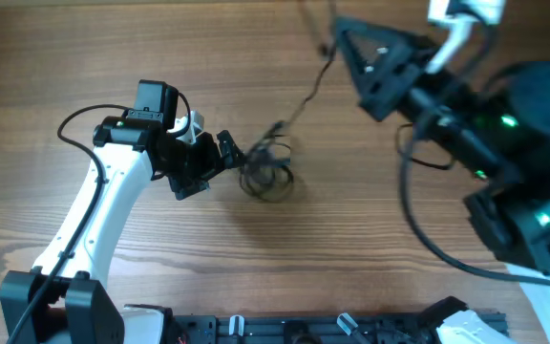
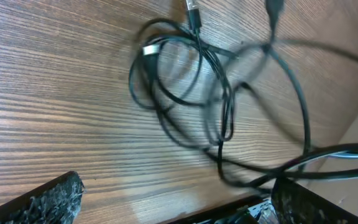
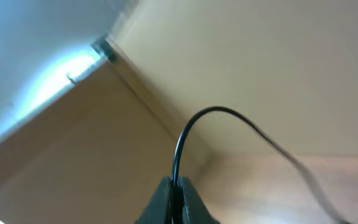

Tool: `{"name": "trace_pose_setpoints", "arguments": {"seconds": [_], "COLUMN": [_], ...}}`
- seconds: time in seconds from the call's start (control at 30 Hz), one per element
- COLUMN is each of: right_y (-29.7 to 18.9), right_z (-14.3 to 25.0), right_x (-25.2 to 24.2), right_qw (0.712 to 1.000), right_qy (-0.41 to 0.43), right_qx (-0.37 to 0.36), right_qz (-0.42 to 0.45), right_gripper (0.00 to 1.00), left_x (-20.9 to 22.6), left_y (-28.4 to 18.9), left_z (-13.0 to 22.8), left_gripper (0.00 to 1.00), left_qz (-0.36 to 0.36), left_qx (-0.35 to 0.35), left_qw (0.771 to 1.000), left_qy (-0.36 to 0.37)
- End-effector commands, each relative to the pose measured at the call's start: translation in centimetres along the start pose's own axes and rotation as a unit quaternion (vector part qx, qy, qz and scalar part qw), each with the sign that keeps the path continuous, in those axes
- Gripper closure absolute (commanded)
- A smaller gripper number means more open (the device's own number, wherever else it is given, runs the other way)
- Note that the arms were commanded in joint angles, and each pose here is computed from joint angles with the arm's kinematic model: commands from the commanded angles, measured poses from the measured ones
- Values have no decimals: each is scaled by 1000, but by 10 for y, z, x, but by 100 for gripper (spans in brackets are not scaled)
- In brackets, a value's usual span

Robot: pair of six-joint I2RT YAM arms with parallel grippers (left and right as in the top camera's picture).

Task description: Untangle cables

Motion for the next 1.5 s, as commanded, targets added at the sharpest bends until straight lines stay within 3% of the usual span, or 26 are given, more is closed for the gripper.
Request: {"name": "trace_pose_setpoints", "arguments": {"seconds": [0.0,0.23,0.37,0.47,0.53,0.63,0.73,0.83,0.9,1.0,1.07,1.13,1.2,1.23,1.3,1.33,1.4,1.43,1.47], "right_y": [-21,-35,15,45,42,14,-17,-2,27,71,89,94,79,62,42,37,27,24,20], "right_z": [-27,-83,-71,-65,-76,-107,-127,-104,-76,-33,-10,8,1,-9,-17,-16,-8,-5,-2], "right_x": [37,109,68,69,79,109,125,83,34,-11,-35,-72,-107,-126,-143,-148,-152,-152,-153], "right_qw": [995,976,993,984,982,974,967,987,991,986,974,954,926,895,859,850,833,827,821], "right_qy": [34,3,44,87,82,35,-35,-32,-3,40,71,77,41,18,-22,-40,-53,-51,-49], "right_qx": [-63,-152,-78,-22,-55,-161,-235,-157,-65,88,159,192,147,107,99,122,162,172,182], "right_qz": [-77,-155,-73,-151,-163,-156,-89,33,121,134,142,218,346,432,502,510,527,533,539], "right_gripper": [95,95,95,95,95,95,95,96,96,95,96,95,96,96,95,94,73,55,20], "left_x": [0,-1,-7,-15,-17,-17,-17,-21,-27,-41,-41,-34,-28,-26,-25,-26,-27,-28,-32], "left_y": [4,4,7,11,12,12,12,13,17,24,26,26,25,25,25,25,25,25,26], "left_z": [0,-1,0,-1,-1,-2,-2,-4,-1,7,8,6,8,10,10,9,7,7,9], "left_gripper": [0,0,0,0,0,0,0,0,0,0,0,0,0,0,0,0,0,0,0], "left_qz": [4,7,10,14,15,12,12,17,19,21,11,-22,-45,-53,-57,-56,-53,-49,-27], "left_qx": [2,0,0,-4,-6,-8,-9,-15,-11,-2,-3,-13,-12,-8,-9,-11,-16,-16,-5], "left_qw": [1000,1000,1000,999,999,999,999,998,997,996,998,999,999,998,998,998,998,999,999], "left_qy": [7,10,24,43,49,49,50,60,72,86,57,31,18,15,15,15,18,17,19]}}
Point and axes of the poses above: each gripper's point midway between its finger pads, its own y axis out along the fingers, its own x axis along the line the jaws close on, z = x × y, the point moved 7 cm from there along -y, back along the fingers, and after that the axes turned 11 degrees about y, right-handed, at the moved point
